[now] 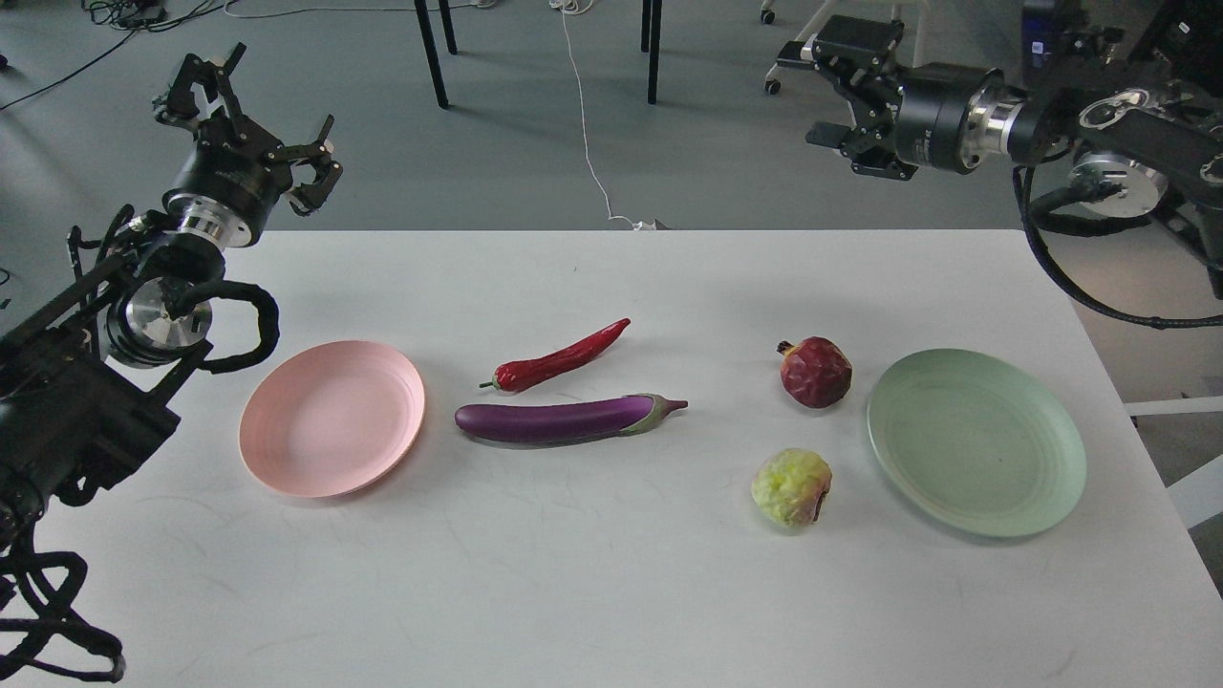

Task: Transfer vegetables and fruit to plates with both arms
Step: 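Reach the right gripper to the dark red pomegranate and grasp it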

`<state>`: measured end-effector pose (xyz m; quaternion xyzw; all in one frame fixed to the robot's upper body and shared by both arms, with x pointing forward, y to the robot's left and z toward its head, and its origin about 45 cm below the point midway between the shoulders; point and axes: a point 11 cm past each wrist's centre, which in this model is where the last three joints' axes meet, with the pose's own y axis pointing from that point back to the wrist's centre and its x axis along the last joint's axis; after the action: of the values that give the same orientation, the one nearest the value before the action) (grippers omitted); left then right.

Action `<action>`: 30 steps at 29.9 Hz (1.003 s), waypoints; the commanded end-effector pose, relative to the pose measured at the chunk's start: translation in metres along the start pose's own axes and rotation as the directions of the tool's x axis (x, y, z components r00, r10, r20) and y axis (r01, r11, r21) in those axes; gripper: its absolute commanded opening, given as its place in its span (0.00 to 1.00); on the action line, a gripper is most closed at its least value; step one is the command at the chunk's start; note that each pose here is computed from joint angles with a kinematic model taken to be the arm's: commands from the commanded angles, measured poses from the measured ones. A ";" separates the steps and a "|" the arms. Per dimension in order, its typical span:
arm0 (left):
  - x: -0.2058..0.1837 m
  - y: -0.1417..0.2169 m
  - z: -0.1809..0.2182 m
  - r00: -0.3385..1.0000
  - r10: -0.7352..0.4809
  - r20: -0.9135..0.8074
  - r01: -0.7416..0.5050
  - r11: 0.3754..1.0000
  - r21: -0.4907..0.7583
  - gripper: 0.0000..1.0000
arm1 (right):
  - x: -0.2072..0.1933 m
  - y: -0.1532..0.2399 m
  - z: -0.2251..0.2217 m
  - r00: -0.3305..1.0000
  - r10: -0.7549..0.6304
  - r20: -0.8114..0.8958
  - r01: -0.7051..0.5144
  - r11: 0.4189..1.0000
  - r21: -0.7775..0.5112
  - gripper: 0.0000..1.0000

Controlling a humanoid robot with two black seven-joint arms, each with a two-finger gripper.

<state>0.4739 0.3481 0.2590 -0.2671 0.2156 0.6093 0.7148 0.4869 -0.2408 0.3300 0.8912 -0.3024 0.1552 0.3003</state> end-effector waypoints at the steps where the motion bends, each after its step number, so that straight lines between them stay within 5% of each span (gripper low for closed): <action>1: 0.003 0.002 0.003 1.000 0.003 0.007 -0.003 1.000 -0.006 0.98 | -0.026 -0.008 0.014 0.940 -0.195 -0.280 0.137 0.967 -0.214 0.99; 11: 0.008 0.006 0.007 1.000 0.010 0.018 -0.009 1.000 -0.005 0.98 | -0.072 -0.010 0.077 0.643 -0.547 -0.536 0.224 0.804 -0.550 0.97; 23: 0.011 0.009 0.007 1.000 0.005 0.029 -0.005 1.000 0.004 0.98 | -0.114 -0.030 0.122 0.599 -0.580 -0.553 0.274 0.797 -0.539 0.92; 26: 0.011 0.009 0.007 0.999 0.005 0.031 -0.005 1.000 0.003 0.98 | -0.123 -0.037 0.123 0.588 -0.587 -0.556 0.286 0.794 -0.536 0.83; 30: 0.014 0.011 0.009 0.999 0.011 0.039 -0.011 1.000 0.003 0.98 | -0.121 -0.035 0.123 0.561 -0.608 -0.562 0.279 0.778 -0.562 0.58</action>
<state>0.4664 0.3634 0.2557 -0.2543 0.2056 0.6157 0.7169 0.4261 -0.2395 0.1623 0.7291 0.0486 0.3363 0.5940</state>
